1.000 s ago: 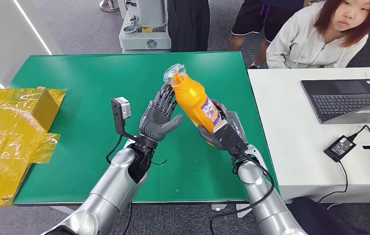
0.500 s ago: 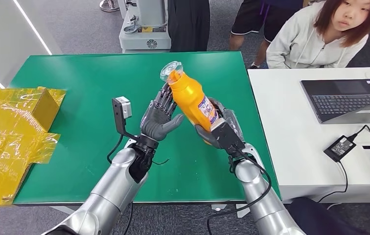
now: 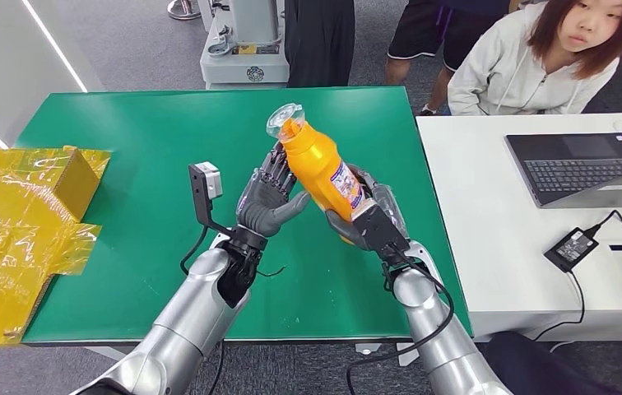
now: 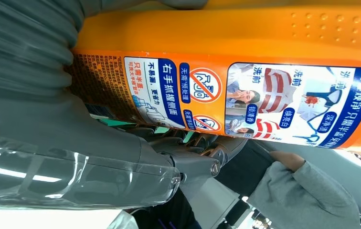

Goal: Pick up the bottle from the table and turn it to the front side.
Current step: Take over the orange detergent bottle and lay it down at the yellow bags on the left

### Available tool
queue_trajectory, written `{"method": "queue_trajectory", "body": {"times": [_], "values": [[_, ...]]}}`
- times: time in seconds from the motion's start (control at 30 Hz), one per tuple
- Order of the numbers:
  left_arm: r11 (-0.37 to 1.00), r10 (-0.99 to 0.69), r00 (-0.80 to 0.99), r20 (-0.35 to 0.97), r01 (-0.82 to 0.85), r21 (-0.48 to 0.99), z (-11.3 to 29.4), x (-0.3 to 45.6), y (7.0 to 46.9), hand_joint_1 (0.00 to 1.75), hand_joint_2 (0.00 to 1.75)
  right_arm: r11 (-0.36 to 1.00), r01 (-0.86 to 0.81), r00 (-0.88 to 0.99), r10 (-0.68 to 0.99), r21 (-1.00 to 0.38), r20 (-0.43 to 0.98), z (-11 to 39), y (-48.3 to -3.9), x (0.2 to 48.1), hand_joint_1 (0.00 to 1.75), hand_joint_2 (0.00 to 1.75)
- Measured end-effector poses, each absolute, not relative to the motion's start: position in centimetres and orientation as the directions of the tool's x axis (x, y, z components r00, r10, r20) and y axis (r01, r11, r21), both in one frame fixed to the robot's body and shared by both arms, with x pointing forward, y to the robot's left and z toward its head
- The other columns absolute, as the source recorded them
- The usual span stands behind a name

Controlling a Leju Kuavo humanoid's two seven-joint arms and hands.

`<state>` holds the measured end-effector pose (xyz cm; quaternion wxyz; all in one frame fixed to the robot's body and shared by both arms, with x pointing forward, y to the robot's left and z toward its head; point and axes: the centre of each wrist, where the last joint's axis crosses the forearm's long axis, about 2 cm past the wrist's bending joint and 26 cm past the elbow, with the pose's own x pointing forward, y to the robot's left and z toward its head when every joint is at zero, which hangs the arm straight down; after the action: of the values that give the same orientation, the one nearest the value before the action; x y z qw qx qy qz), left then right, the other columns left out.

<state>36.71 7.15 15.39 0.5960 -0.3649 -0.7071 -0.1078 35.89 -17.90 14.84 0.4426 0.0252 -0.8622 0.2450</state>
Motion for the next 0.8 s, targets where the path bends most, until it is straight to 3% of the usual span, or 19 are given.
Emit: {"method": "queue_trajectory", "body": {"times": [0.8], "values": [[0.709, 0.389, -0.022, 0.921, 0.645, -0.284, 15.40, 36.72, 7.17, 0.00, 1.75, 0.874, -0.266, -0.609, 0.175, -0.407, 0.773, 15.10, -17.64, 35.42, 1.75, 1.75]]}}
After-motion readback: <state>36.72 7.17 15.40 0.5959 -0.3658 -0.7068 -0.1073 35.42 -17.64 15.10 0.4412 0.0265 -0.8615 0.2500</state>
